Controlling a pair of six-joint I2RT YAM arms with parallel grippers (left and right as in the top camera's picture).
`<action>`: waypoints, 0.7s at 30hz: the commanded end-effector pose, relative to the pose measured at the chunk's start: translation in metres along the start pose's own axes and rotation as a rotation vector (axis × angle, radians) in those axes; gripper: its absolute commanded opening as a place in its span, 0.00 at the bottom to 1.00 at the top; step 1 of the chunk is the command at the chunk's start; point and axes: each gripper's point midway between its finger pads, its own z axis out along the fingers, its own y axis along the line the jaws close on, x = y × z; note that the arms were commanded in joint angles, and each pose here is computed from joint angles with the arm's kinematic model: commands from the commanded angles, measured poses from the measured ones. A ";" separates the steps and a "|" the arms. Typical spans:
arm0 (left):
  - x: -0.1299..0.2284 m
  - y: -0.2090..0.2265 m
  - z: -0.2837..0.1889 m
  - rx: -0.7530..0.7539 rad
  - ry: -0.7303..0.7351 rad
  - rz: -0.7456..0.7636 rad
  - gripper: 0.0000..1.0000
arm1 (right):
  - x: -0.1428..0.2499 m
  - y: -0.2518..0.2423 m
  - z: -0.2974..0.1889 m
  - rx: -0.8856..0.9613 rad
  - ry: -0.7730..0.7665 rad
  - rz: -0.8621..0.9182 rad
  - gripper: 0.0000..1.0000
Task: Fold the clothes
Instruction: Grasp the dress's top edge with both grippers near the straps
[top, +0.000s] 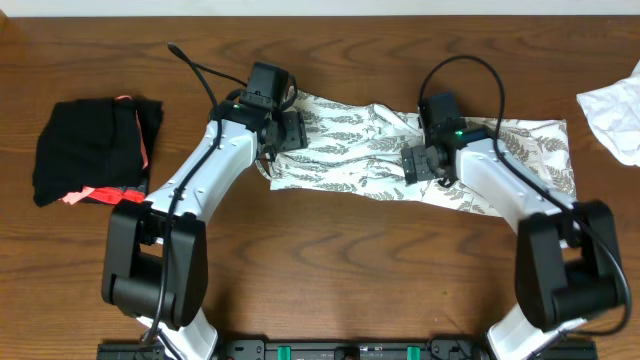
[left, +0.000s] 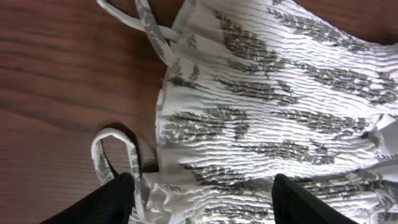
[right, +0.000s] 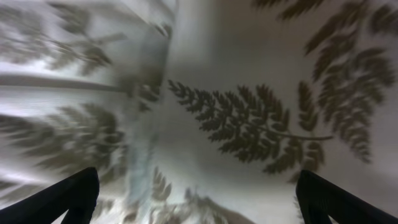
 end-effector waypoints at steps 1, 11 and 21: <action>0.001 -0.002 -0.001 0.016 0.005 0.001 0.71 | 0.007 -0.002 0.013 0.043 0.032 0.035 0.99; 0.001 -0.002 -0.001 0.016 0.005 0.001 0.71 | 0.000 -0.010 0.016 0.090 -0.003 0.145 0.84; 0.001 -0.002 -0.001 0.016 0.006 0.001 0.71 | 0.004 -0.011 0.016 0.098 0.007 0.147 0.70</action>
